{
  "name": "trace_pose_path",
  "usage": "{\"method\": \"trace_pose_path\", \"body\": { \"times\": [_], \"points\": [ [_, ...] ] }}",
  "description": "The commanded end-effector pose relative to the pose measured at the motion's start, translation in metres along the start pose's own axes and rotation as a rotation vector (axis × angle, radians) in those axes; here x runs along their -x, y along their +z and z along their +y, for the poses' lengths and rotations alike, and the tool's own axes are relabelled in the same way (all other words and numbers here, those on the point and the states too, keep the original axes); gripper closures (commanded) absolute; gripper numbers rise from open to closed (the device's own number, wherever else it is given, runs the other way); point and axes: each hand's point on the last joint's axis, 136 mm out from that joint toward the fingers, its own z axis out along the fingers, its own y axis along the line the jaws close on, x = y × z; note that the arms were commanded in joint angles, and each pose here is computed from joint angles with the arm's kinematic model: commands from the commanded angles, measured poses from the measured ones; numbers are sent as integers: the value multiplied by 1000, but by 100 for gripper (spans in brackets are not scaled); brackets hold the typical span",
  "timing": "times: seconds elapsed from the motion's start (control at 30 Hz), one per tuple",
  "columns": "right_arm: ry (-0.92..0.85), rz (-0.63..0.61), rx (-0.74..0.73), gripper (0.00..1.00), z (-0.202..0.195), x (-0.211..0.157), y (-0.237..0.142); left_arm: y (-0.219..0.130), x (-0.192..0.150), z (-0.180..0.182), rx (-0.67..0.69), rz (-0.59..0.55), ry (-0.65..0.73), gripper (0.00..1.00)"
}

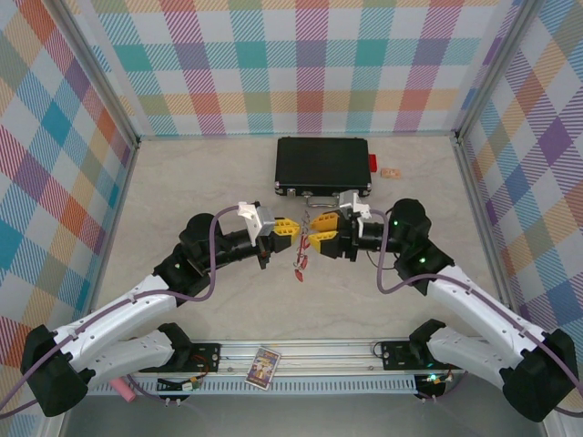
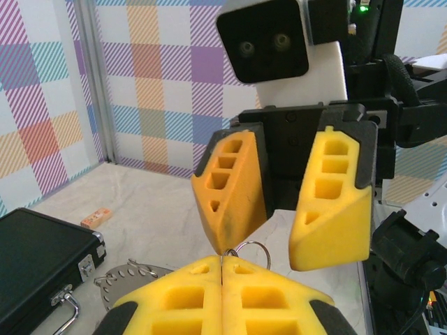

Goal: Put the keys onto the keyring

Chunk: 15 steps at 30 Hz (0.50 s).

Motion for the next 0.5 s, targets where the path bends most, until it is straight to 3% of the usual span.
{"method": "trace_pose_path", "body": {
  "times": [0.0, 0.23, 0.37, 0.47],
  "points": [
    [-25, -35, 45, 64, 5, 20, 2, -1, 15, -7, -28, -43, 28, 100],
    [39, 19, 98, 71, -2, 9, 15, 0, 16, -8, -33, -45, 27, 100],
    [45, 25, 121, 99, -1, 8, 18, 0, 16, -8, -35, -46, 24, 100],
    [31, 27, 116, 100, 0, 8, 16, 0, 16, -8, -32, -44, 26, 100]
  ]
}}
